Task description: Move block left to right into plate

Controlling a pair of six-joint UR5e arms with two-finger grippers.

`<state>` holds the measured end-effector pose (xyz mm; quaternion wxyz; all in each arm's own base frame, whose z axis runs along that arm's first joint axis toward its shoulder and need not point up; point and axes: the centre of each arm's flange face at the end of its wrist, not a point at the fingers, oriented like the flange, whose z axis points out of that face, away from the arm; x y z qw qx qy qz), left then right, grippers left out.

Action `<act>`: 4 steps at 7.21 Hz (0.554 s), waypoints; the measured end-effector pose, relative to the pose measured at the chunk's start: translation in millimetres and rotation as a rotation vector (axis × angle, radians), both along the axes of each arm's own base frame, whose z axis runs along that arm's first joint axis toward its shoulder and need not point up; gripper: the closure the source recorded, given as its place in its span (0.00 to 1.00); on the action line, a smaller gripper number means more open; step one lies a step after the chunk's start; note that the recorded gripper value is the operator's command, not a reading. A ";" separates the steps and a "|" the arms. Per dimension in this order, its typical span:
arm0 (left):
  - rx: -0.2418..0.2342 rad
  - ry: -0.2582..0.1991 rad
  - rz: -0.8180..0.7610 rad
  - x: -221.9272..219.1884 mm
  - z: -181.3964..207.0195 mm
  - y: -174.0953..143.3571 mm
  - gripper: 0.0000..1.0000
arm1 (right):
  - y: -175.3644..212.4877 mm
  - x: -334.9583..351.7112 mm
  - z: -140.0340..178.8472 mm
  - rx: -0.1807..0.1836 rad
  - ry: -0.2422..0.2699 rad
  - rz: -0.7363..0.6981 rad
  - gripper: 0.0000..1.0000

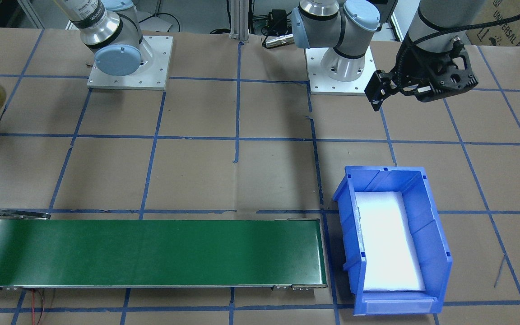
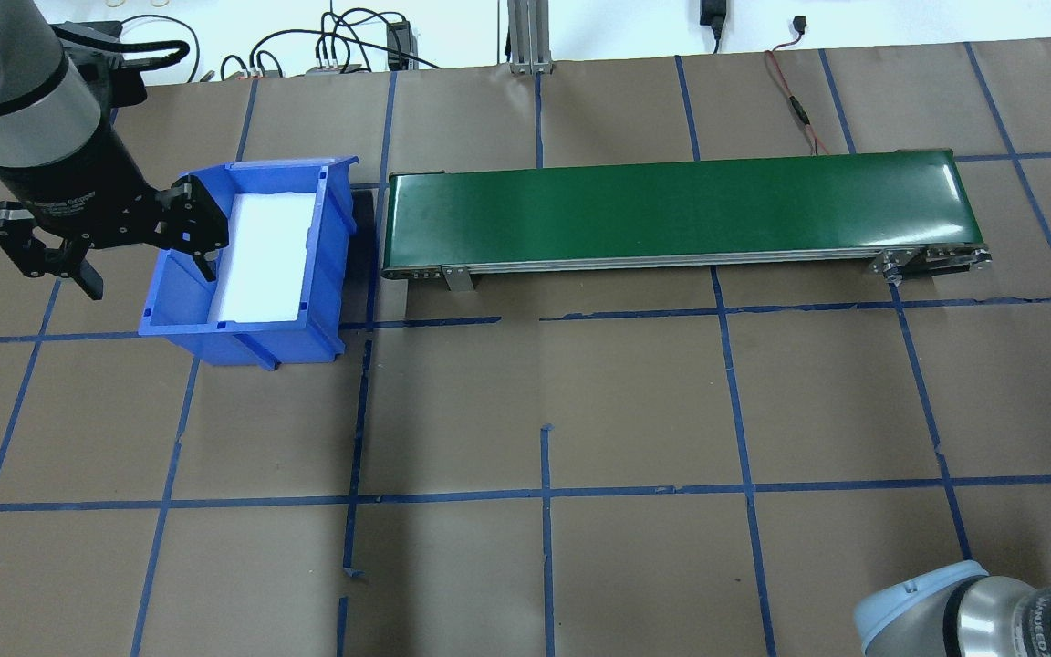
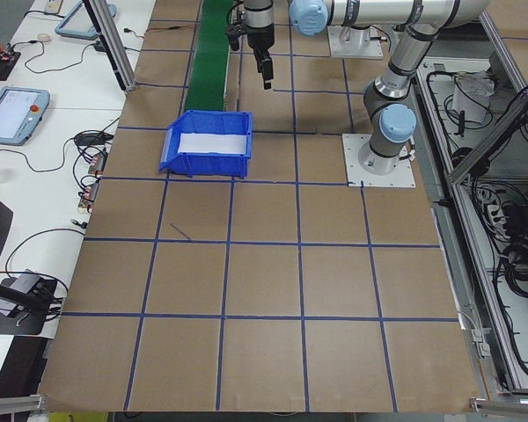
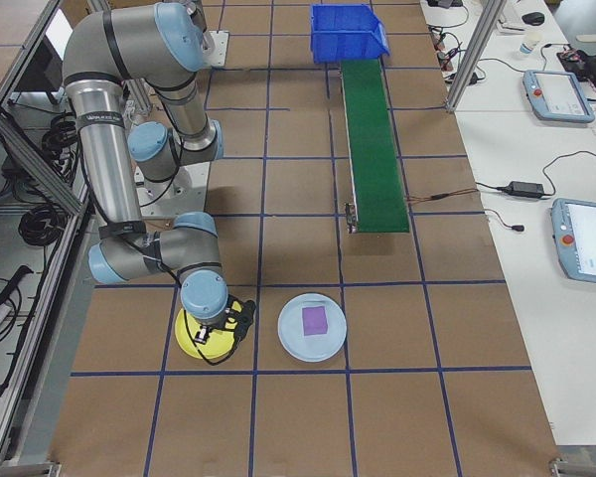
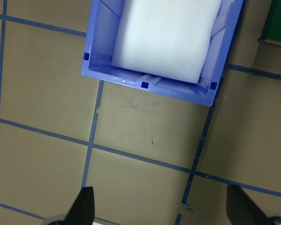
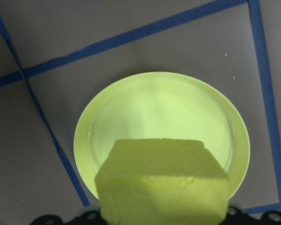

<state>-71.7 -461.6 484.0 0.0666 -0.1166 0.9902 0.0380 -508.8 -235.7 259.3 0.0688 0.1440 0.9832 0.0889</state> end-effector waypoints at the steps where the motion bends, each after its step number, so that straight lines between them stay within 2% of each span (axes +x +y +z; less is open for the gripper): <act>1: 0.000 0.000 0.000 -0.1 0.0 0.1 0.00 | 10.2 1.3 -7.7 -0.001 -0.009 0.001 0.29; 2: 0.000 0.001 0.000 -0.1 -0.1 0.0 0.00 | 14.9 2.1 -12.6 -0.003 -0.014 0.001 0.12; 4: 0.001 0.002 0.000 -0.2 -0.1 0.1 0.00 | 16.4 1.9 -17.1 -0.008 -0.013 0.000 0.11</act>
